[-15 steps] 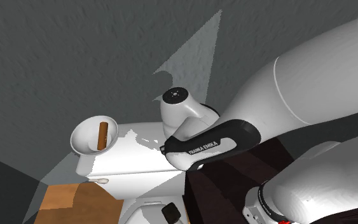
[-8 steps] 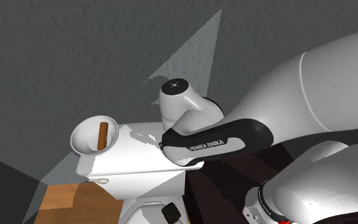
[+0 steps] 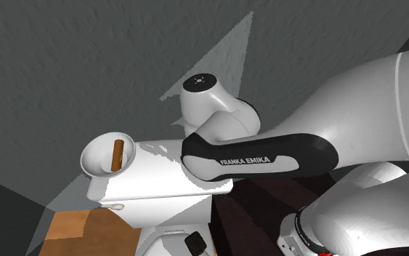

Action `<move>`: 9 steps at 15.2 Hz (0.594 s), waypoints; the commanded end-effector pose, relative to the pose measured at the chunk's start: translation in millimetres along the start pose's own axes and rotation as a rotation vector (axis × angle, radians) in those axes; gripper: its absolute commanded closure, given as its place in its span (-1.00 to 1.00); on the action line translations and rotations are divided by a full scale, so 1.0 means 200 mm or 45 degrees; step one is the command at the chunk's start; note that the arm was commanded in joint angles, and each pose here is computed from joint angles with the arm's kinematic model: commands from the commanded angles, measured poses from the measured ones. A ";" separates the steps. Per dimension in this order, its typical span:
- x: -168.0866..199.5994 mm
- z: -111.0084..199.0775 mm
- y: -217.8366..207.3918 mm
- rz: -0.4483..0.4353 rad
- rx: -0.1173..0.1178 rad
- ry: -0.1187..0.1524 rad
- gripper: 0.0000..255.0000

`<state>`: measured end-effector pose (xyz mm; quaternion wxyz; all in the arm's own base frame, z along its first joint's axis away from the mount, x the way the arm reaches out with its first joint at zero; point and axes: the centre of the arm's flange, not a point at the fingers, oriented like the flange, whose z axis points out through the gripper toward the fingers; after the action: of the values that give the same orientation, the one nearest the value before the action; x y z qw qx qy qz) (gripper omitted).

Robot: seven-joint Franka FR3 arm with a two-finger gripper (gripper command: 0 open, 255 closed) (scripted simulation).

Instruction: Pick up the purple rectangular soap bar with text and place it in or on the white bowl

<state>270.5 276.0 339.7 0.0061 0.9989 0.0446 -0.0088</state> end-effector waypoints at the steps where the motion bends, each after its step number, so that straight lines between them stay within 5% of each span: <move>1: 0.00 -0.05 0.00 0.000 0.000 -0.001 1.00; 9: -0.01 -0.26 0.00 0.000 0.000 -0.001 1.00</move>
<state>270.0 275.5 385.3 0.0061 0.9989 0.0447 -0.0089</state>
